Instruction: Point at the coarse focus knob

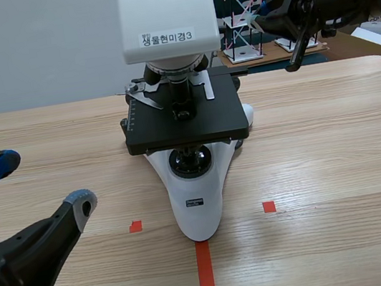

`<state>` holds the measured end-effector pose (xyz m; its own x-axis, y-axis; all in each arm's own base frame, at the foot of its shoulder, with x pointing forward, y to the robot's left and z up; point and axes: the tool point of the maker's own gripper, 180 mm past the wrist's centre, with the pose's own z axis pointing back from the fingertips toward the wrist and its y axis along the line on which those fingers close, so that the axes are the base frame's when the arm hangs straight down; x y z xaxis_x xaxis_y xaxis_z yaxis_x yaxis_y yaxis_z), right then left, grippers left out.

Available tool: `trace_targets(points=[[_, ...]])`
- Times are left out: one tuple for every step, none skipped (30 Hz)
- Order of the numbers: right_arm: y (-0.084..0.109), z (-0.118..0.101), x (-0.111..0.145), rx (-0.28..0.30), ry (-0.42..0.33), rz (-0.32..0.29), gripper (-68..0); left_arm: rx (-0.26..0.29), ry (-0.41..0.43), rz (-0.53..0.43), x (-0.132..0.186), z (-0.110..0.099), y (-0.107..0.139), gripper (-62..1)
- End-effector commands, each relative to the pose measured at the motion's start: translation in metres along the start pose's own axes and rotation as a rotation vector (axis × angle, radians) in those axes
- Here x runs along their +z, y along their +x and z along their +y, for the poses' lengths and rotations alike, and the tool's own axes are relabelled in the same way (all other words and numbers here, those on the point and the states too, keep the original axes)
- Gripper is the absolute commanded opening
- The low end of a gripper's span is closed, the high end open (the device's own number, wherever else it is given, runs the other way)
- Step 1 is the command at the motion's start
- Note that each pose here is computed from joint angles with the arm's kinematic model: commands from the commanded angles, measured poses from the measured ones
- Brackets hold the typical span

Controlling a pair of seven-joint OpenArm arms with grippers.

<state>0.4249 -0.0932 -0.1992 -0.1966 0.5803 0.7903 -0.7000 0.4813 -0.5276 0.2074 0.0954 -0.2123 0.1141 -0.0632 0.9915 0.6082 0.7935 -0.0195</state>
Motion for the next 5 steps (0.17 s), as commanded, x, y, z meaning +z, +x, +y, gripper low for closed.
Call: trace_targets(points=[[0.0119,-0.0141,0.0043,0.020,-0.032,-0.029,-66.9,0.004,0.012,-0.025,-0.0001,0.0021,0.0058,1.4],[0.0119,-0.0141,0.0043,0.020,-0.032,-0.029,-66.9,0.004,0.012,-0.025,-0.0001,0.0021,0.0058,1.4],[0.0119,-0.0141,0.0043,0.020,-0.032,-0.029,-66.9,0.004,0.012,-0.025,-0.0001,0.0021,0.0058,1.4],[0.0119,-0.0141,0.0043,0.020,-0.032,-0.029,-66.9,0.004,0.012,-0.025,-0.0001,0.0021,0.0058,1.4],[0.0119,-0.0141,0.0043,0.020,-0.032,-0.029,-66.9,0.004,0.012,-0.025,-0.0001,0.0021,0.0058,1.4]])
